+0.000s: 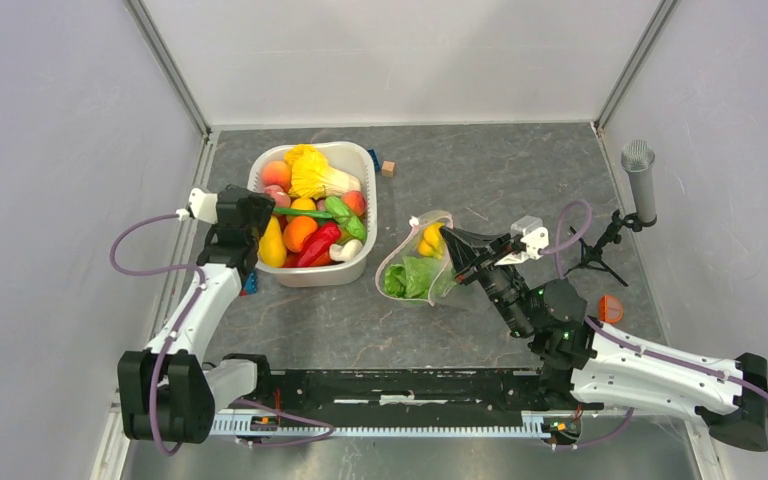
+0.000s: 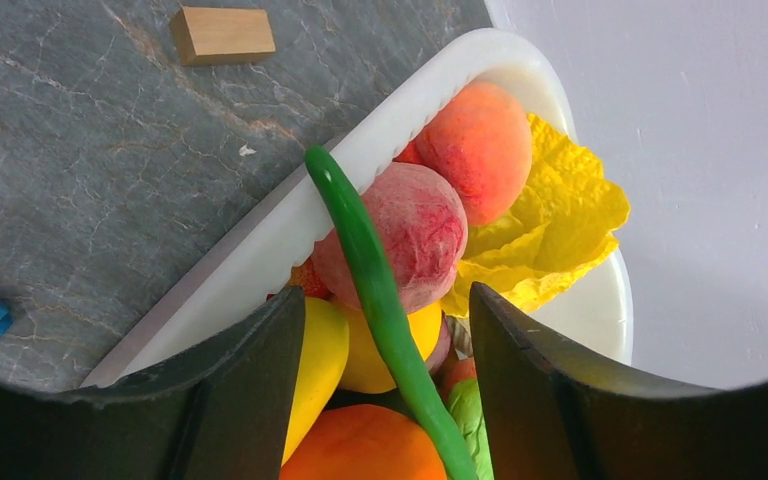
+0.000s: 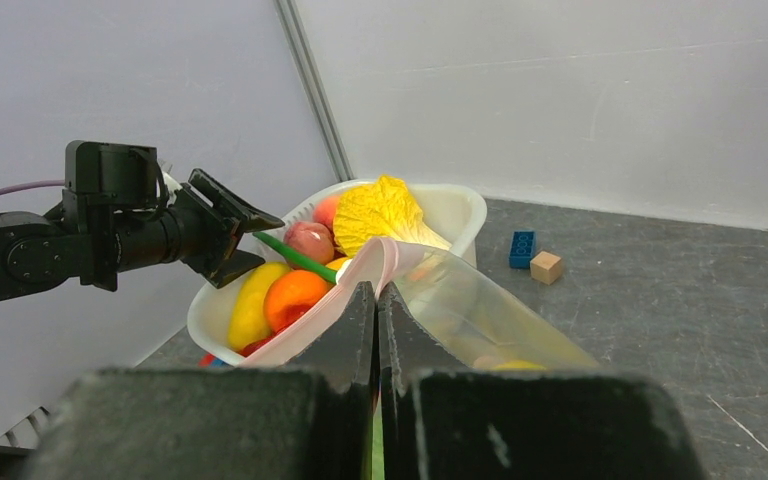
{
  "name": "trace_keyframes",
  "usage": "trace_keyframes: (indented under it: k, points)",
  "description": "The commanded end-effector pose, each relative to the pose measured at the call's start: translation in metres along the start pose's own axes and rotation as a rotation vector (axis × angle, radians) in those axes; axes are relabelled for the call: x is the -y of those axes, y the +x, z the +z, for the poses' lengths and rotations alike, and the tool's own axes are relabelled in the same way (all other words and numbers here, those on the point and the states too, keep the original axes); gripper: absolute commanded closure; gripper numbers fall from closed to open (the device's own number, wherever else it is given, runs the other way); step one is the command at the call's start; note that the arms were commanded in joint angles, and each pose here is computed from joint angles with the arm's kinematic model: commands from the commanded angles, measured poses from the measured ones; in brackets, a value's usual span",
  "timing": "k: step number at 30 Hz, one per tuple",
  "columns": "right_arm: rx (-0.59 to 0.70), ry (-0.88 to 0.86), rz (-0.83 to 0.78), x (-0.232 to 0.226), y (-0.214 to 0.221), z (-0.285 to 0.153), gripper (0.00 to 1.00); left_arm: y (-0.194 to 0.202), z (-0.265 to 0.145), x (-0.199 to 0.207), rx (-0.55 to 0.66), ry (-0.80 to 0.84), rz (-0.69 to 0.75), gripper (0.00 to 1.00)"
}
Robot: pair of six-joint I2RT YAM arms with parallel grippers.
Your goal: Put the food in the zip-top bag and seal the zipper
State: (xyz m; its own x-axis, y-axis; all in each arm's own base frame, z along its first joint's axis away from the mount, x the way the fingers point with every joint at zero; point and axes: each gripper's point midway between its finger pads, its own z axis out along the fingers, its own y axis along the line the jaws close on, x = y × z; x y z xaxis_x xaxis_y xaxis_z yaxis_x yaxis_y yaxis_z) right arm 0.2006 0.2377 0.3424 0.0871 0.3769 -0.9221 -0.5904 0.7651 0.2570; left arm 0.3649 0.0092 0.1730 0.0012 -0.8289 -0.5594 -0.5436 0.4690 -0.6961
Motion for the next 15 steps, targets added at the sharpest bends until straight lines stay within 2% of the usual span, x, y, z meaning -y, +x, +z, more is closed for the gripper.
trace_keyframes:
  k: [1, 7, 10, 15]
  points:
    - [0.089, -0.013, 0.066, -0.004, -0.026, 0.000, 1.00, -0.021, 0.009, 0.000, 0.106, -0.030, -0.075, 0.34]
    - [0.088, -0.017, 0.070, -0.005, -0.025, 0.000, 1.00, -0.030, 0.014, -0.015, 0.183, -0.079, -0.080, 0.34]
    - [0.086, -0.013, 0.073, -0.004, -0.024, 0.000, 1.00, -0.031, 0.018, -0.013, 0.185, -0.071, -0.076, 0.39]
    - [0.090, -0.012, 0.076, -0.003, -0.025, -0.001, 1.00, -0.025, 0.021, -0.011, 0.152, -0.070, -0.057, 0.56]
